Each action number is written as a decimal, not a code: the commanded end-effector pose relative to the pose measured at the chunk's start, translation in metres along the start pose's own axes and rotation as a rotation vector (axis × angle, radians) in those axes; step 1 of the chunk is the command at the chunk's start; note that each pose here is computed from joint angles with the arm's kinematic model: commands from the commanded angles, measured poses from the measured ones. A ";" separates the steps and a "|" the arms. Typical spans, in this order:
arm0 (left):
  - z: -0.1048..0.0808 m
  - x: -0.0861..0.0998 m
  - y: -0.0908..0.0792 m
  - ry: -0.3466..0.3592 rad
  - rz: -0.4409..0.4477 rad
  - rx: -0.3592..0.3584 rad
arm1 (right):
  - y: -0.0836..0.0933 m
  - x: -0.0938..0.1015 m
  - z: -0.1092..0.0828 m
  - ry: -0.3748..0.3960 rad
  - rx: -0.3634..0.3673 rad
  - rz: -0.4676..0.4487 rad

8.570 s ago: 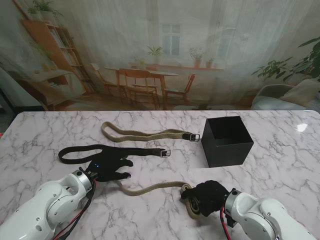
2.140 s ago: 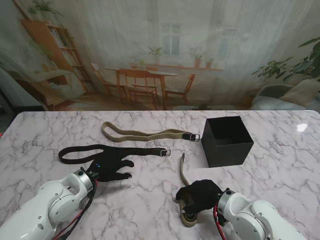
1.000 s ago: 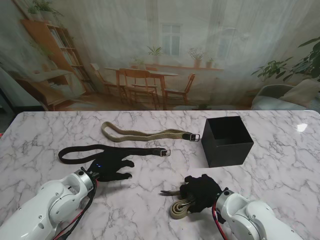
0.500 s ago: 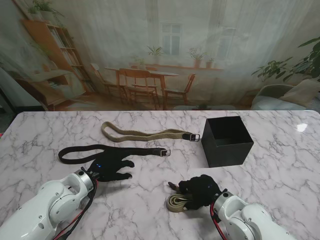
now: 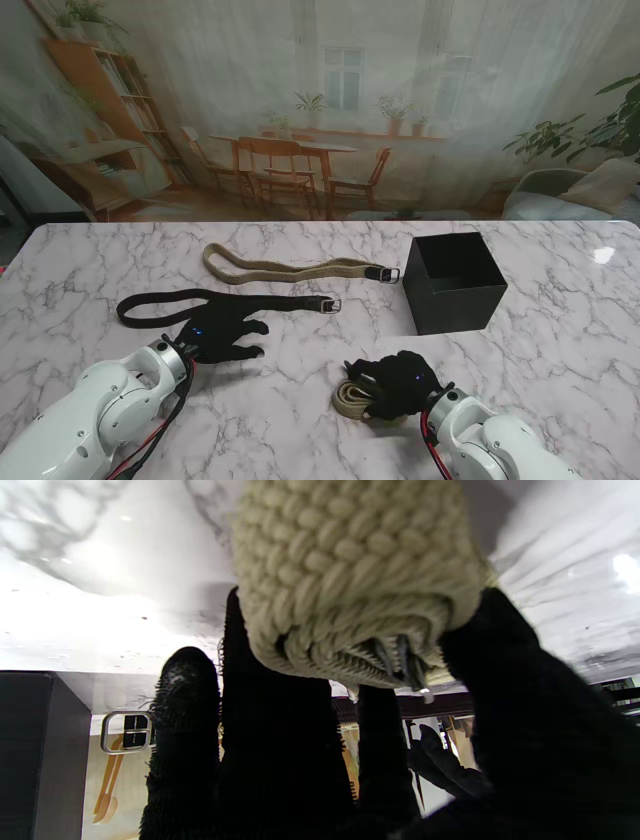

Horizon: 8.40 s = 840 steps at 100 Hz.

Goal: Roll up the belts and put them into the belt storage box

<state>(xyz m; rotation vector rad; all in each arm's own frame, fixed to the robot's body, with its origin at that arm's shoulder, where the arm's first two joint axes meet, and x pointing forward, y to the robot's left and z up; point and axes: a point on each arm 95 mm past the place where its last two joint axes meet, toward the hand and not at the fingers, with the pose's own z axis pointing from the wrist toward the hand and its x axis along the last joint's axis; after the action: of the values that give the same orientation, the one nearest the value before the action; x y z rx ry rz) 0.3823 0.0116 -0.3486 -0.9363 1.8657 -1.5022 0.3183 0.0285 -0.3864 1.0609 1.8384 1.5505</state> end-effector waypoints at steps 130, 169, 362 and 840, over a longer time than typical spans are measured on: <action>0.000 0.000 0.002 0.001 -0.003 -0.011 | 0.039 -0.012 -0.013 -0.013 -0.148 -0.133; 0.000 0.000 0.002 0.000 -0.004 -0.016 | 0.013 -0.018 -0.005 -0.075 -0.058 -0.076; 0.002 0.002 0.003 0.002 0.015 -0.022 | 0.006 -0.051 -0.046 -0.009 -0.098 -0.072; 0.005 0.012 0.001 0.049 -0.023 -0.005 | 0.002 -0.065 -0.041 -0.160 0.091 -0.200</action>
<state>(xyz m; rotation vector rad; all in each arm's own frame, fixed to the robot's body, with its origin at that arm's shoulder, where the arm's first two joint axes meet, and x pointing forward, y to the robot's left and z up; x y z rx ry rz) 0.3814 0.0067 -0.3513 -0.9490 1.8679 -1.5402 0.3251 -0.0525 -0.3795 0.9736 1.8455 1.2275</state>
